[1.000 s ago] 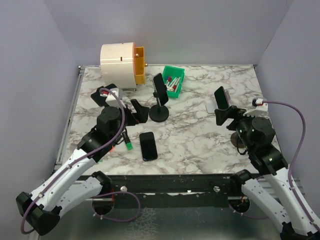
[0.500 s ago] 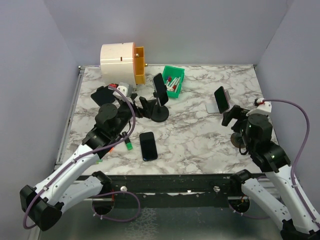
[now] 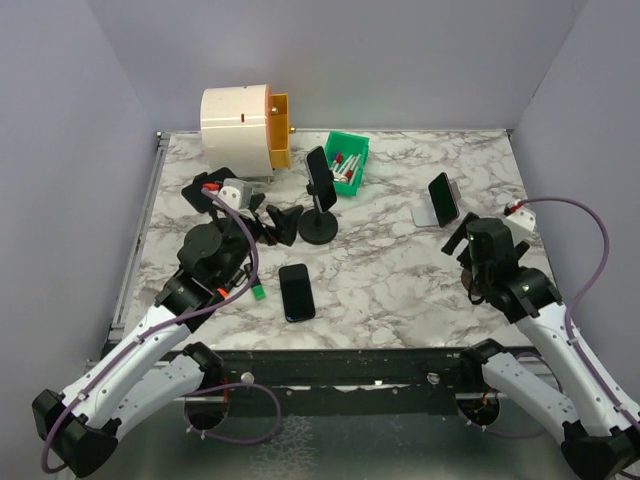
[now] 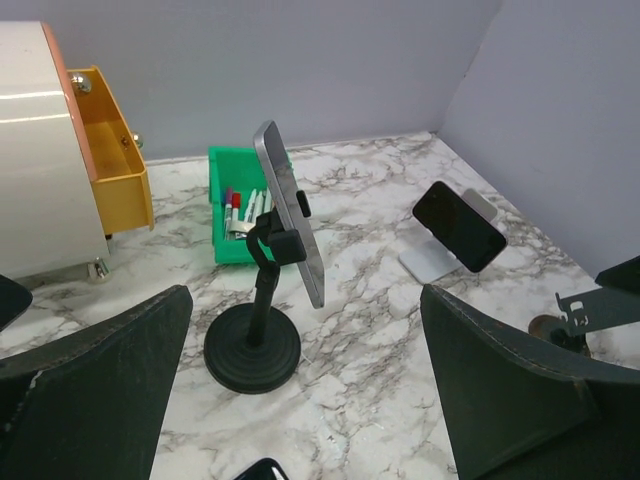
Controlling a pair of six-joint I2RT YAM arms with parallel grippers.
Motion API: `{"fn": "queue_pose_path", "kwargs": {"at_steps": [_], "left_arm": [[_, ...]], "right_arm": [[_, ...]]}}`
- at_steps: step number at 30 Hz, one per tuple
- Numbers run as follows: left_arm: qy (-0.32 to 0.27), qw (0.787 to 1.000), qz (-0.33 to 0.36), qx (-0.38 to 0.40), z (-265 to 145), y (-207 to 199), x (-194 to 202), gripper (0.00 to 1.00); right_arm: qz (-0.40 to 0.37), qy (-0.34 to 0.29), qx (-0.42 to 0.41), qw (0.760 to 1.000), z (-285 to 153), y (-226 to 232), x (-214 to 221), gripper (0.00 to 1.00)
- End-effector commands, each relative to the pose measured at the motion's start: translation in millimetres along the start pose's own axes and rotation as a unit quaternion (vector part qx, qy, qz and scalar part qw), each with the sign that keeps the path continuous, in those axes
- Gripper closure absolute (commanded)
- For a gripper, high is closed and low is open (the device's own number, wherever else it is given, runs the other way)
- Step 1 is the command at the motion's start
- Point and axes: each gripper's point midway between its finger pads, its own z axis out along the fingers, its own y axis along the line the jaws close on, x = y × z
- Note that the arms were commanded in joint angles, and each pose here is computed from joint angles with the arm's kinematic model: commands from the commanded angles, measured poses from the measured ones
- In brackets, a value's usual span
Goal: Remove the phone from the phone stand
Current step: Pick up the phone stand at the center of the board.
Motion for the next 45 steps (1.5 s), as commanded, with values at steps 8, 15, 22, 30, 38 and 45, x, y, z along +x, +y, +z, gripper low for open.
{"fn": "queue_pose_path", "kwargs": {"at_steps": [8,15,22,30,38,45], "left_arm": [[0.005,0.999,-0.033,0.005,1,-7,0,0.04],[0.011,0.999,-0.044,0.009,2,-9,5,0.04],[0.015,0.999,-0.047,0.008,3,-9,7,0.04],[0.037,0.997,-0.061,0.013,8,-12,21,0.04],[0.042,0.997,-0.063,0.011,8,-14,25,0.04],[0.042,0.997,-0.062,0.016,7,-17,24,0.03]], "right_arm": [[0.066,-0.028,0.072,0.995,2,-19,-19,0.08],[0.074,-0.018,0.078,0.994,9,-21,-21,0.09],[0.115,0.002,0.125,0.986,5,-58,8,0.12],[0.166,0.005,0.173,0.971,7,-79,32,0.16],[0.177,0.004,0.218,0.960,17,-92,44,0.20],[0.172,-0.014,0.243,0.954,33,-100,36,0.22]]}}
